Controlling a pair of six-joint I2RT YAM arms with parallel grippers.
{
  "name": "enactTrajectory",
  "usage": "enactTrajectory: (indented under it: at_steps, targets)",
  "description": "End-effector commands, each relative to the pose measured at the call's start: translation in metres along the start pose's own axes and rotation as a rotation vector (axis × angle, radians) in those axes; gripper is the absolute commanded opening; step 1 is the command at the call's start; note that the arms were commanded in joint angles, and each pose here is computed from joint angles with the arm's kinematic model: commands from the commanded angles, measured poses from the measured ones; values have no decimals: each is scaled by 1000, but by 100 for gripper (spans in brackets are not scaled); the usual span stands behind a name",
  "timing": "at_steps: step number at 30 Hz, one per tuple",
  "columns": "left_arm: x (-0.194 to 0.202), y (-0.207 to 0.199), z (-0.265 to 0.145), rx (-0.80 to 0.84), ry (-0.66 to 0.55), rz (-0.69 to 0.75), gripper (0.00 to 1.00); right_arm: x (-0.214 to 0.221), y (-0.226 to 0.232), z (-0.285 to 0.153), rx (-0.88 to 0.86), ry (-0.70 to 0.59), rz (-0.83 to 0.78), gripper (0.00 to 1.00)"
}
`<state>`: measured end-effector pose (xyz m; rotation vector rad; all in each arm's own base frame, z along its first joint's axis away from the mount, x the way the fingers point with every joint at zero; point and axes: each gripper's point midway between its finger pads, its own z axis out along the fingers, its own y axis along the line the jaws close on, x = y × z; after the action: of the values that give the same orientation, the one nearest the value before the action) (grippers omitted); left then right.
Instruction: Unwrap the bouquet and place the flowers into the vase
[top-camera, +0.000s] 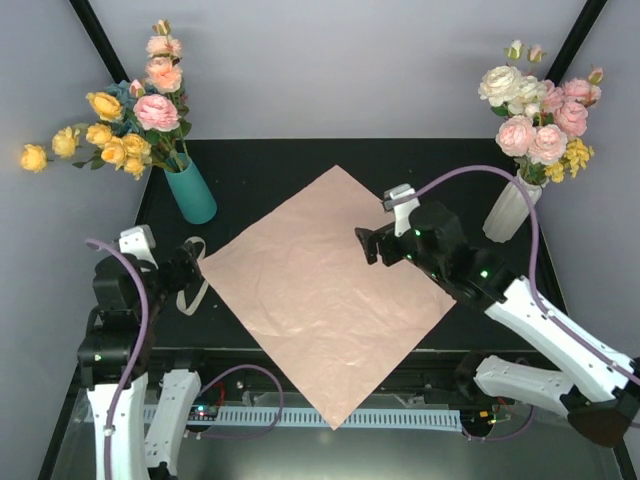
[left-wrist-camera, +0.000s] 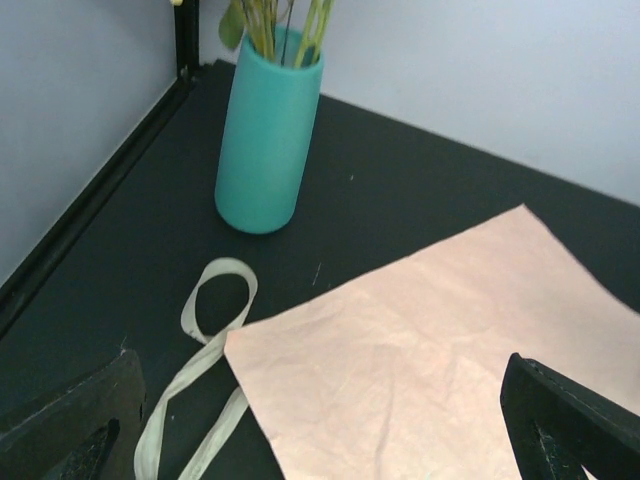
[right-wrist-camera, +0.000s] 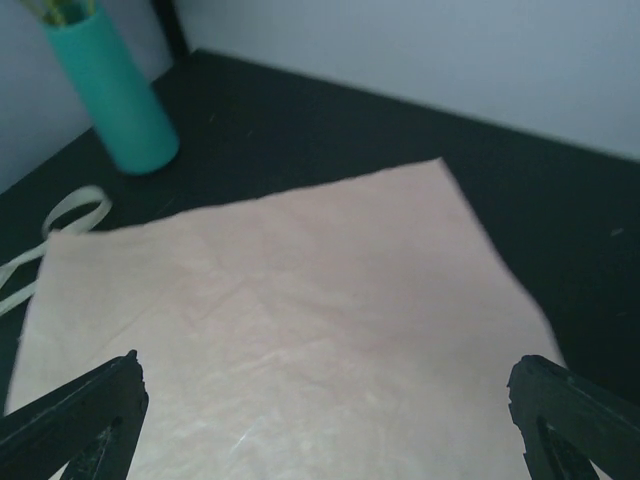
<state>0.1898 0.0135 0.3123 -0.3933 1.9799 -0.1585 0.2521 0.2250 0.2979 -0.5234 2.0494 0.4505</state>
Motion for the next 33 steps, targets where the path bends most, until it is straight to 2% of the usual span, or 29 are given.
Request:
enactTrajectory:
  at_steps: [1, 3, 6, 10, 15, 18, 24, 33]
  targets:
    - [3, -2, 12, 40, -75, 45, 99, -28, -36, -18, 206, -171, -91, 100]
    - [2, -14, 22, 125, -130, 102, 99, -21, -52, -19, 302, -145, -122, 100]
    - [2, -13, 37, 123, -169, 124, 99, -13, -59, -22, 327, -160, -188, 100]
    - [-2, -10, 57, 101, -209, 206, 99, 5, -73, -29, 359, -257, -225, 100]
    - [6, -11, 85, 112, -259, 335, 99, 29, -100, -47, 420, -436, -157, 100]
    - [14, 6, 101, 43, -292, 298, 99, 44, -118, -50, 469, -456, -80, 99]
    - [29, 16, 122, 22, -303, 259, 99, 70, -125, -43, 489, -451, -70, 100]
    - [41, 16, 155, 36, -293, 308, 99, 70, -123, -31, 468, -461, -32, 100]
